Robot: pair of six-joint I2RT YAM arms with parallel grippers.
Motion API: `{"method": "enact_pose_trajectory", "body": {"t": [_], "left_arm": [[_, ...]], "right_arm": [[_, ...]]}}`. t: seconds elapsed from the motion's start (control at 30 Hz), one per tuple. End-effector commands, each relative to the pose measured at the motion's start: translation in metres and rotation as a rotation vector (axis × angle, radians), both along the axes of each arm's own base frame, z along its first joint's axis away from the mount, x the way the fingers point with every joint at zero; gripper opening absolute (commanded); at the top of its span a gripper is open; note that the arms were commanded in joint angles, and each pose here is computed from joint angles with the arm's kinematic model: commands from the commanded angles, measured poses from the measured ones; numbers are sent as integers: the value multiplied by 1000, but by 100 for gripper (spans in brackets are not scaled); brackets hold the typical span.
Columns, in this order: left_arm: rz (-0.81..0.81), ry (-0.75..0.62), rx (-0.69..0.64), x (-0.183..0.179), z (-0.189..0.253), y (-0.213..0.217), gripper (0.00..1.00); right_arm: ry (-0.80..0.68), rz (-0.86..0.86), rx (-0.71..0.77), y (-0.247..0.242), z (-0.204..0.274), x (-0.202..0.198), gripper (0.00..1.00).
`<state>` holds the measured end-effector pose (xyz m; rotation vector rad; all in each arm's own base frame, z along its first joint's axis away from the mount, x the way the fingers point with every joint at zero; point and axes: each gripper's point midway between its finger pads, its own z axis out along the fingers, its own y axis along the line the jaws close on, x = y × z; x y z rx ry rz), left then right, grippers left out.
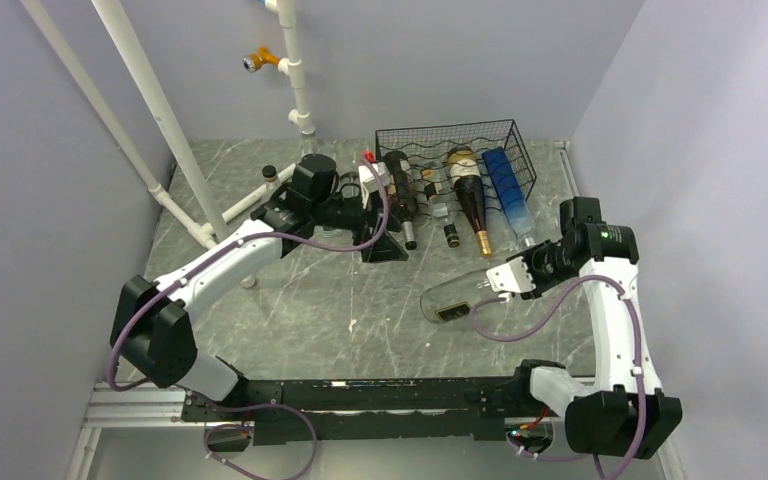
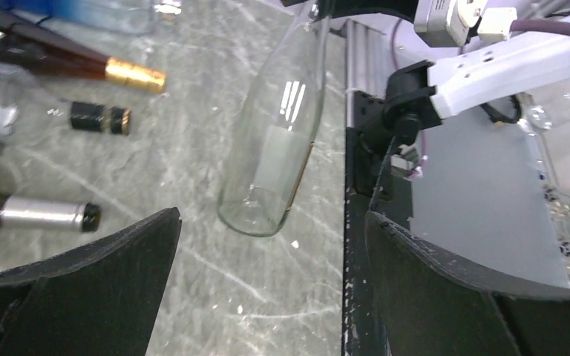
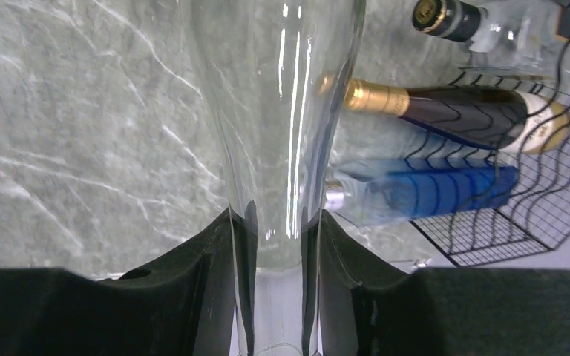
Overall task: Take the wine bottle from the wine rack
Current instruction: Pick up the wine bottle from the center of the board.
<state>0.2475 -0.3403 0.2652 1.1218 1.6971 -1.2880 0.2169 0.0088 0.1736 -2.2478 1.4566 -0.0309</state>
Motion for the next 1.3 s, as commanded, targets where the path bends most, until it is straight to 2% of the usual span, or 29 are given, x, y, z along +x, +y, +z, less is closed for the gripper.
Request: {"method": "enact_pose_trajectory", "body": {"t": [0.0, 0.2, 0.37, 0.43, 0.67, 0.9, 1.03, 1.27], "left_arm": [[-166, 8, -107, -25, 11, -17, 100], [-218, -70, -168, -39, 7, -44, 99], [-234, -241, -223, -48, 6, -74, 99], [-250, -271, -252, -52, 8, -86, 100], [-364, -124, -351, -74, 3, -125, 100], [-365, 14, -410, -70, -2, -150, 99], [-352, 52, -377, -64, -10, -165, 100], [-433, 146, -321, -72, -29, -182, 100]], "right_arm": [[-143, 176, 48, 29, 51, 2, 0], [-157, 250, 75, 48, 65, -1, 0], [-128, 326, 87, 67, 62, -10, 0], [-117, 344, 85, 71, 59, -13, 0], [-102, 373, 103, 79, 55, -16, 0], [-112, 383, 109, 81, 58, -15, 0], [-110, 383, 104, 82, 56, -13, 0], [-116, 380, 100, 82, 57, -9, 0]]}}
